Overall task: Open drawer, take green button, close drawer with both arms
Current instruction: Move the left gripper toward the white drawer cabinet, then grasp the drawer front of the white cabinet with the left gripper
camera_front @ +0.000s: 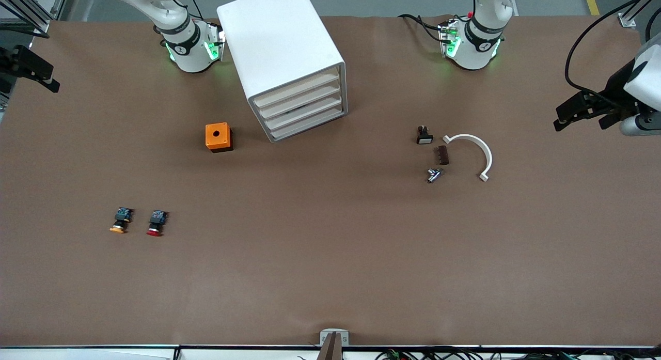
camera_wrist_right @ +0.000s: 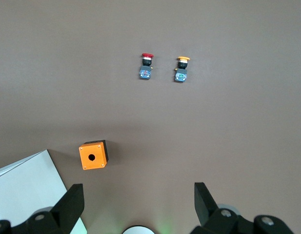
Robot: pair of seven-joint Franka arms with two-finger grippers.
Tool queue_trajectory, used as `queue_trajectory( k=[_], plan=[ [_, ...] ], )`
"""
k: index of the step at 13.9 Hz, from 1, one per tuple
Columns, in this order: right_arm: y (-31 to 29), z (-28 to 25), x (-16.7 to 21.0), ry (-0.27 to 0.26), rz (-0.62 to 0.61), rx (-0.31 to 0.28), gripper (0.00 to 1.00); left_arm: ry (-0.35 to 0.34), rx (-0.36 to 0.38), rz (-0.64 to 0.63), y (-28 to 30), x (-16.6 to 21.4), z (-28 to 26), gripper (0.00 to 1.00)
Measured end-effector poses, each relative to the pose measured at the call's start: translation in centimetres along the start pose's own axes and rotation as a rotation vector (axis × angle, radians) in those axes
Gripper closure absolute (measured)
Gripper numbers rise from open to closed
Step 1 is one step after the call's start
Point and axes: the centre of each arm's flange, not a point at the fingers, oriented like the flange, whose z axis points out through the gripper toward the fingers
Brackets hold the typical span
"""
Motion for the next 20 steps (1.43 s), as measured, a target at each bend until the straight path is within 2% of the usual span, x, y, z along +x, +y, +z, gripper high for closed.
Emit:
queue_trajectory(
  k=[3,11,13,15,18,20],
  plan=[
    [0.0,0.0,0.0,-0.001,0.0,0.0,0.0,-0.044,0.003,-0.008,-0.3,1.3,2.5,0.0],
    [0.0,0.7,0.5,-0.016,0.0,0.0,0.0,-0.233,0.017,-0.016,0.0,5.6,14.9,0.0],
    [-0.3,2.6,1.6,-0.054,-0.007,-0.001,0.0,-0.274,0.025,-0.018,1.6,5.9,17.5,0.0],
    [-0.7,6.3,3.9,-0.119,-0.016,-0.003,0.0,-0.314,0.052,-0.071,4.9,5.7,20.1,0.0],
    [-1.0,9.8,6.5,-0.168,-0.02,-0.009,0.0,-0.35,0.11,-0.229,11.1,5.3,23.1,0.0],
    [-0.8,10.9,7.1,-0.188,-0.018,-0.013,0.0,-0.384,0.093,-0.35,15.1,5.2,24.1,0.0]
  ],
)
